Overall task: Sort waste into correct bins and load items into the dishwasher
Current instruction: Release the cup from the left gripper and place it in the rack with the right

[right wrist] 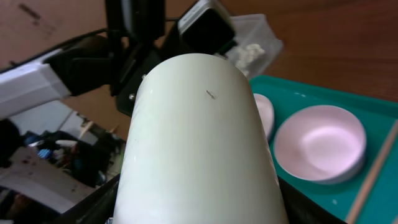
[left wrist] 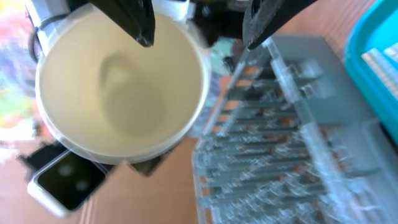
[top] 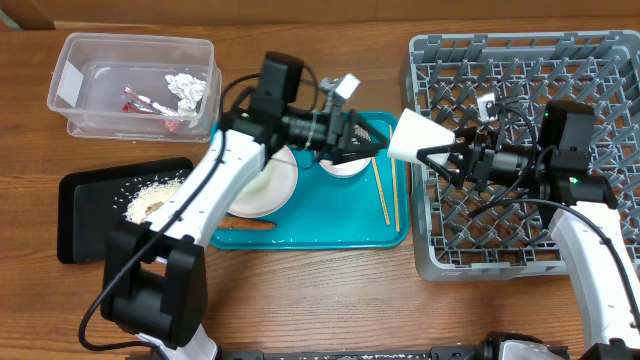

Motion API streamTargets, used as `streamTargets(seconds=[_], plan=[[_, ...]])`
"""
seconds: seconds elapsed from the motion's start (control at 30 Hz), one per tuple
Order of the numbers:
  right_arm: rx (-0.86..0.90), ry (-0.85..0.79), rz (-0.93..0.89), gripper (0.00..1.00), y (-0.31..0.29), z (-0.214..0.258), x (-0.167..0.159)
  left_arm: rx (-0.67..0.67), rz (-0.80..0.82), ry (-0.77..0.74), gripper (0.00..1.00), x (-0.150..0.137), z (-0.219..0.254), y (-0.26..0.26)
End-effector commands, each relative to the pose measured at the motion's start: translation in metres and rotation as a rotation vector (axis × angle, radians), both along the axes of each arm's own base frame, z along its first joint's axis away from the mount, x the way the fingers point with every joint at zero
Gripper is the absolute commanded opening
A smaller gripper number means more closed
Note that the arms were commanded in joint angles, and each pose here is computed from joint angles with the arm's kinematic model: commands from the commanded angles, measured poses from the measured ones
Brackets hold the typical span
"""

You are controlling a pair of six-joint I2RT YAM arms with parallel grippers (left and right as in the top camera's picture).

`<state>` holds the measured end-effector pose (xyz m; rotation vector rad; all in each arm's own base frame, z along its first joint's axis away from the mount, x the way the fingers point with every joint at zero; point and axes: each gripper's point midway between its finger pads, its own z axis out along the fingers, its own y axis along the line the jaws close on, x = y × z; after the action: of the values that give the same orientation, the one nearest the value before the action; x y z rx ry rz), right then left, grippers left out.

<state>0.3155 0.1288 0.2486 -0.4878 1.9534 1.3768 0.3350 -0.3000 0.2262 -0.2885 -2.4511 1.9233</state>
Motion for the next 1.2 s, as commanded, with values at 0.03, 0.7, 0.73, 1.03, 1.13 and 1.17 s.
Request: streamTargets(seconds=[0.03,0.7,0.73,1.03,1.13,1.17], plan=[[-0.154,0.051,-0.185,0.43,-0.019,-0.017,0.023,0.260,0.124,-0.127,0.50,0.025,-0.049,0.043],[-0.769,0.440,-1.065,0.40,-0.211,0.010,0.001,1.253,0.652,-0.213,0.61,-0.020,-0.017,0.291],[-0.749,0.478,-1.123,0.39,-0.228,0.008,-0.003,1.252,0.658,-0.214,0.62,-0.020,-0.016,0.292],[-0.624,0.737,-1.459,0.39,-0.345,-0.017,-0.039,1.248,0.668,-0.194,0.64,-0.022,-0.017,0.291],[-0.598,0.859,-1.485,0.39,-0.367,-0.046,-0.045,1.241,0.668,-0.191,0.65,-0.022,-0.017,0.290],[-0.597,0.879,-1.484,0.39,-0.370,-0.052,-0.046,1.241,0.669,-0.191,0.65,-0.022,-0.017,0.290]])
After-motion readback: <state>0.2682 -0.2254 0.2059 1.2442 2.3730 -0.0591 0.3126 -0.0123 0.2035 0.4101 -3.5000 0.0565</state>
